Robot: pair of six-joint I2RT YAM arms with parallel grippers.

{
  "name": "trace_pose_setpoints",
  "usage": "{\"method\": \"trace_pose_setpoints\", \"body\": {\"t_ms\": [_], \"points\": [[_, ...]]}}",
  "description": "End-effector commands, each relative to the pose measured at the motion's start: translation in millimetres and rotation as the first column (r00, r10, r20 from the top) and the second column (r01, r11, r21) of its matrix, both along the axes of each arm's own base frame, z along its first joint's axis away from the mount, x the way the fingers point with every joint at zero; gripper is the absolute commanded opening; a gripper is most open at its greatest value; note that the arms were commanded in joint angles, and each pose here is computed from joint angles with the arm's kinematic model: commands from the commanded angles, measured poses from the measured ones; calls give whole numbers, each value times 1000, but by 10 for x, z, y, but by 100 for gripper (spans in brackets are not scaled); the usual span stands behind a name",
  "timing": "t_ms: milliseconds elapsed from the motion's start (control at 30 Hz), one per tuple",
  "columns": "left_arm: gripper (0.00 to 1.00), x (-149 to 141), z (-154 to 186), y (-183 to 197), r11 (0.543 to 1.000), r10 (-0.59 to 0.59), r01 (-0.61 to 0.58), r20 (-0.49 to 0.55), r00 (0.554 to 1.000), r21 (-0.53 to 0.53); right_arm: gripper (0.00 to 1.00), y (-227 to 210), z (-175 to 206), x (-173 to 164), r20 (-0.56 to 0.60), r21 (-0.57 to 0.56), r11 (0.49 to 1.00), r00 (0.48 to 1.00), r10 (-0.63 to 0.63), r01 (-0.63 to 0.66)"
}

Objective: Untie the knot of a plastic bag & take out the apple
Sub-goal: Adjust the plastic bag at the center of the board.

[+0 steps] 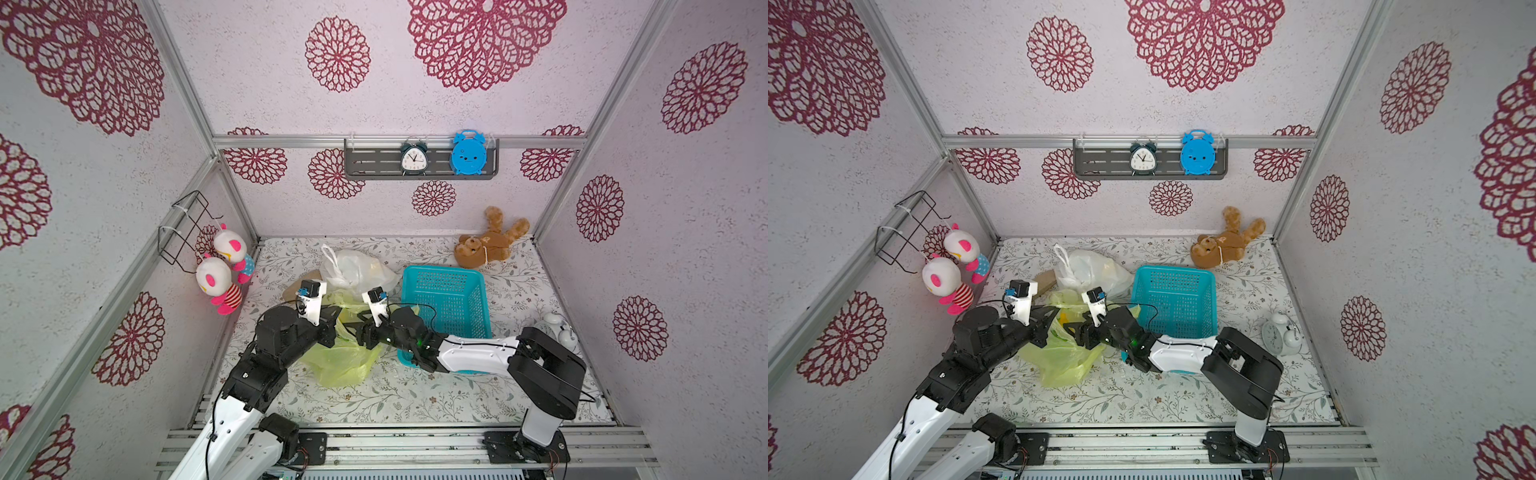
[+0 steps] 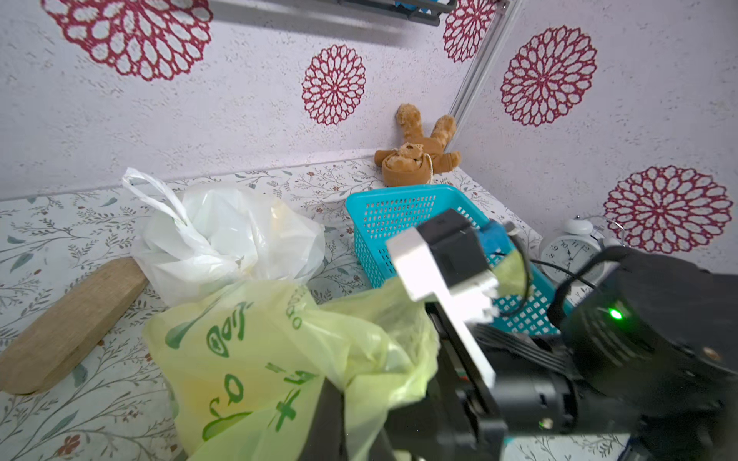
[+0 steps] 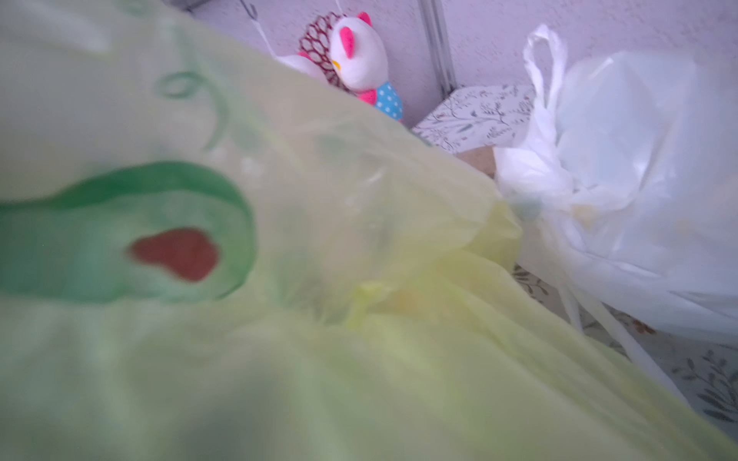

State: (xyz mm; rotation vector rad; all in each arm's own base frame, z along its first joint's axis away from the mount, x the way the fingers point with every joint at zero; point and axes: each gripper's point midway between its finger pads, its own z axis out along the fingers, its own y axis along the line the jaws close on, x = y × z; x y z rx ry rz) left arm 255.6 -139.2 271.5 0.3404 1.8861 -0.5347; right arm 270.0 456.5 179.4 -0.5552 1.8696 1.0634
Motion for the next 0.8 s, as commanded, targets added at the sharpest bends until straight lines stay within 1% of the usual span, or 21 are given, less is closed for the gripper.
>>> {"method": "trace_pose_setpoints", "body": {"t_ms": [0,67,133,200,233,267,300,367,400,433,500,567,667,767], "points": [[0,-83,42,-14,999,-27,29,45,999,-39,73,-288,-445,393,-77,-137,963,966,-245,233],[0,-148,35,49,999,-7,10,71,997,-47,71,-485,-701,511,-109,-235,919,931,-347,315],[0,-199,43,103,999,10,-5,93,996,-51,70,-670,-815,553,-103,-295,879,902,-419,375],[0,-215,55,124,998,20,-13,108,994,-60,70,-803,-798,559,-82,-317,852,883,-462,416],[0,-208,46,123,998,21,-14,106,994,-60,69,-845,-760,556,-75,-321,846,879,-471,426],[0,-188,31,109,998,17,-12,99,995,-56,69,-842,-681,550,-60,-316,850,885,-461,421],[0,-167,10,93,999,12,-8,86,996,-49,69,-774,-567,512,-48,-291,875,907,-418,388],[0,-102,-57,69,1000,11,-9,47,999,-22,68,-598,-217,321,5,-170,943,957,-291,288],[0,-74,-79,68,1000,14,-14,34,999,-12,68,-517,-57,195,39,-111,970,976,-212,215],[0,-49,-81,65,1000,16,-16,30,999,-2,67,-467,104,80,69,-57,985,985,-156,160],[0,0,-34,56,1000,20,-20,45,999,2,66,-422,289,-90,132,-18,997,988,-75,78],[0,55,45,76,999,40,-40,76,996,2,66,-473,418,-175,172,0,999,984,-52,53],[0,133,133,44,999,30,-32,90,995,28,67,-594,577,-303,220,31,999,975,-24,18],[0,209,195,-33,999,-4,0,85,996,47,64,-601,672,-550,262,58,992,961,91,-110]]}}
